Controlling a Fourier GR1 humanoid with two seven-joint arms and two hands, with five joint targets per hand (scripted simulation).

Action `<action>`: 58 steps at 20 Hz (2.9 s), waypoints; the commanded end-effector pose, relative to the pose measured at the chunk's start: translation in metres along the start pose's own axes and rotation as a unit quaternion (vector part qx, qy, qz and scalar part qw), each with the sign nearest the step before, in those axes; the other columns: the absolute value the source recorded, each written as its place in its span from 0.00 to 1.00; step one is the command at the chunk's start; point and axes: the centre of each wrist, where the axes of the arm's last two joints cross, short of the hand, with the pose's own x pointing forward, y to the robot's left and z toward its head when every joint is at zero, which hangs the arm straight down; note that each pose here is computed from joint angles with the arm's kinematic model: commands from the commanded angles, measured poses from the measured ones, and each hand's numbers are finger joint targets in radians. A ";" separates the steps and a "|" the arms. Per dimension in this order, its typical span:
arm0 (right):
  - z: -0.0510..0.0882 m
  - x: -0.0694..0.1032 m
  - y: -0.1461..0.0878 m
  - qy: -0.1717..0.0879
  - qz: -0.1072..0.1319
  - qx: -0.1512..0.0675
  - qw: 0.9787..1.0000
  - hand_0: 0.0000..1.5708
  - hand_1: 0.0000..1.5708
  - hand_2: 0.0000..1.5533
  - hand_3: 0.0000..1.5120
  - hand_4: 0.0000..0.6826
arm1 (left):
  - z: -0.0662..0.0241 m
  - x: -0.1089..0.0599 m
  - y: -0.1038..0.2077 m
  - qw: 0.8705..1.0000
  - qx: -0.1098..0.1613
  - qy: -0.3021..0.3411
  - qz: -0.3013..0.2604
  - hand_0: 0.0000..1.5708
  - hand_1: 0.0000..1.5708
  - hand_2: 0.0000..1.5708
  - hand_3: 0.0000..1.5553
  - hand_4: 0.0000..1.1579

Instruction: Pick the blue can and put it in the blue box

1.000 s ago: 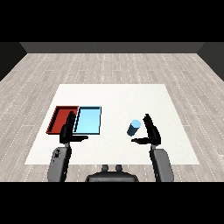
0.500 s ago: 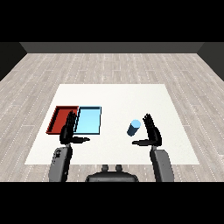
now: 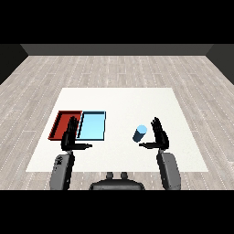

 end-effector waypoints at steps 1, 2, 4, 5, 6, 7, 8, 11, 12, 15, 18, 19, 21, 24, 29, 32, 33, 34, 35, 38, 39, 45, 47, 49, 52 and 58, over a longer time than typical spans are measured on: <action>-0.002 -0.013 -0.009 0.006 -0.003 -0.014 1.000 0.00 0.00 0.00 0.00 0.00 | -0.0018 0.008 0.015 1.000 -0.005 -0.004 0.006 0.00 0.00 0.00 0.00 0.00; -0.011 -0.027 -0.001 0.008 -0.001 -0.016 1.000 0.00 0.00 0.00 0.00 0.00 | -0.0079 0.014 0.013 1.000 -0.006 0.008 0.004 0.00 0.00 0.00 0.00 0.00; -0.016 -0.010 -0.005 0.015 0.003 -0.011 1.000 0.00 0.00 0.00 0.00 0.00 | 0.0039 -0.010 0.011 1.000 -0.003 0.003 0.002 0.00 0.00 0.00 0.00 0.00; -0.014 -0.011 0.004 0.019 -0.001 -0.023 1.000 0.00 0.00 0.00 0.00 0.00 | 0.0219 0.001 -0.012 1.000 0.004 -0.001 0.008 0.00 0.00 0.00 0.00 0.00; -0.009 -0.023 -0.003 0.027 -0.016 -0.016 0.999 0.00 0.00 0.00 0.00 0.00 | -0.0029 0.015 -0.005 1.000 0.000 -0.001 0.015 0.00 0.00 0.00 0.00 0.00; -0.032 -0.024 0.006 0.030 -0.014 -0.024 0.999 0.00 0.00 0.00 0.00 0.00 | 0.0080 -0.009 0.000 1.000 0.001 0.003 0.011 0.00 0.00 0.00 0.00 0.00; -0.013 -0.036 -0.013 0.037 -0.011 -0.027 0.999 0.00 0.00 0.00 0.00 0.00 | 0.0101 0.014 -0.001 1.000 0.001 -0.003 0.019 0.00 0.00 0.00 0.00 0.00; -0.027 -0.029 0.007 0.035 -0.031 -0.019 0.999 0.00 0.00 0.00 0.00 0.00 | -0.0055 0.018 0.010 1.000 -0.003 0.002 0.021 0.00 0.00 0.00 0.00 0.00; -0.032 -0.033 0.009 0.034 -0.024 -0.015 0.999 0.00 0.00 0.00 0.00 0.00 | 0.0030 -0.004 0.003 1.000 -0.003 0.003 0.026 0.00 0.00 0.00 0.00 0.00; -0.019 -0.045 -0.016 0.047 -0.029 -0.022 0.998 0.00 0.00 0.00 0.00 0.00 | 0.0128 0.006 0.017 1.000 0.009 0.003 0.018 0.00 0.00 0.00 0.00 0.00; -0.026 -0.053 0.006 0.052 -0.041 -0.027 0.997 0.00 0.00 0.00 0.00 0.00 | -0.0012 -0.007 0.010 1.000 0.006 0.009 0.018 0.00 0.00 0.00 0.00 0.00; -0.031 -0.042 -0.011 0.053 -0.037 -0.014 0.998 0.00 0.00 0.00 0.00 0.00 | -0.0072 -0.002 0.015 1.000 0.003 0.001 0.022 0.00 0.00 0.00 0.00 0.00; -0.039 -0.057 0.022 0.066 -0.050 -0.012 0.996 0.00 0.00 0.00 0.00 0.00 | -0.0034 -0.008 0.010 1.000 0.000 0.005 0.019 0.00 0.00 0.00 0.00 0.00; -0.035 -0.069 0.022 0.085 -0.058 -0.026 0.994 0.00 0.00 0.00 0.00 0.00 | 0.0053 -0.003 0.003 1.000 -0.002 0.004 0.022 0.00 0.00 0.00 0.00 0.00; -0.055 -0.069 0.008 0.082 -0.060 -0.021 0.995 0.00 0.00 0.00 0.00 0.00 | 0.0009 -0.002 0.010 1.000 0.009 0.000 0.016 0.00 0.00 0.00 0.00 0.00; -0.042 -0.094 0.025 0.075 -0.067 -0.027 0.995 0.00 0.00 0.00 0.00 0.00 | 0.0171 0.011 0.015 1.000 0.008 0.002 0.008 0.00 0.00 0.00 0.00 0.00; -0.049 -0.081 0.049 0.079 -0.058 -0.028 0.995 0.00 0.00 0.00 0.00 0.00 | -0.0002 0.014 -0.003 1.000 -0.001 -0.005 0.015 0.00 0.00 0.00 0.00 0.00; -0.036 -0.083 0.020 0.075 -0.061 -0.032 0.995 0.00 0.00 0.00 0.00 0.00 | -0.0066 0.002 0.015 1.000 0.000 0.004 0.019 0.00 0.00 0.00 0.00 0.00; -0.044 -0.069 0.028 0.086 -0.053 -0.029 0.994 0.00 0.00 0.00 0.00 0.00 | 0.0002 0.016 0.028 1.000 0.002 0.003 0.027 0.00 0.00 0.00 0.00 0.00; -0.047 -0.077 0.025 0.072 -0.012 -0.085 0.994 0.81 0.81 0.89 0.91 0.64 | -0.0096 0.022 0.012 1.000 0.010 0.006 0.020 0.00 0.00 0.00 0.00 0.00; -0.043 -0.065 0.044 0.077 -0.013 -0.099 0.992 0.96 0.96 0.97 0.96 0.88 | -0.0145 0.009 0.005 1.000 0.007 0.006 0.018 0.00 0.00 0.00 0.00 0.00; -0.055 -0.051 0.041 0.078 0.018 -0.062 0.995 0.98 0.98 0.96 0.96 0.88 | 0.0051 0.004 0.000 0.999 0.009 -0.005 0.030 0.00 0.00 0.00 0.00 0.00; -0.064 -0.058 0.036 0.089 0.029 -0.062 0.994 0.96 0.96 0.95 0.96 0.87 | -0.0093 0.011 0.016 1.000 0.007 0.004 0.017 0.00 0.00 0.00 0.00 0.00; -0.061 -0.041 0.061 0.081 0.033 -0.059 0.994 0.96 0.96 0.95 0.95 0.87 | -0.0085 0.002 0.005 1.000 -0.006 0.003 0.009 0.00 0.00 0.00 0.00 0.00; -0.071 -0.035 0.073 0.061 0.031 -0.034 0.997 0.94 0.94 0.95 0.95 0.91 | 0.0105 0.017 -0.007 1.000 0.000 0.012 0.007 0.00 0.00 0.00 0.00 0.00; -0.092 0.004 0.099 -0.024 0.026 0.005 0.999 0.92 0.92 0.95 0.95 0.92 | 0.0010 0.010 -0.003 1.000 -0.022 0.011 -0.004 0.00 0.00 0.00 0.00 0.00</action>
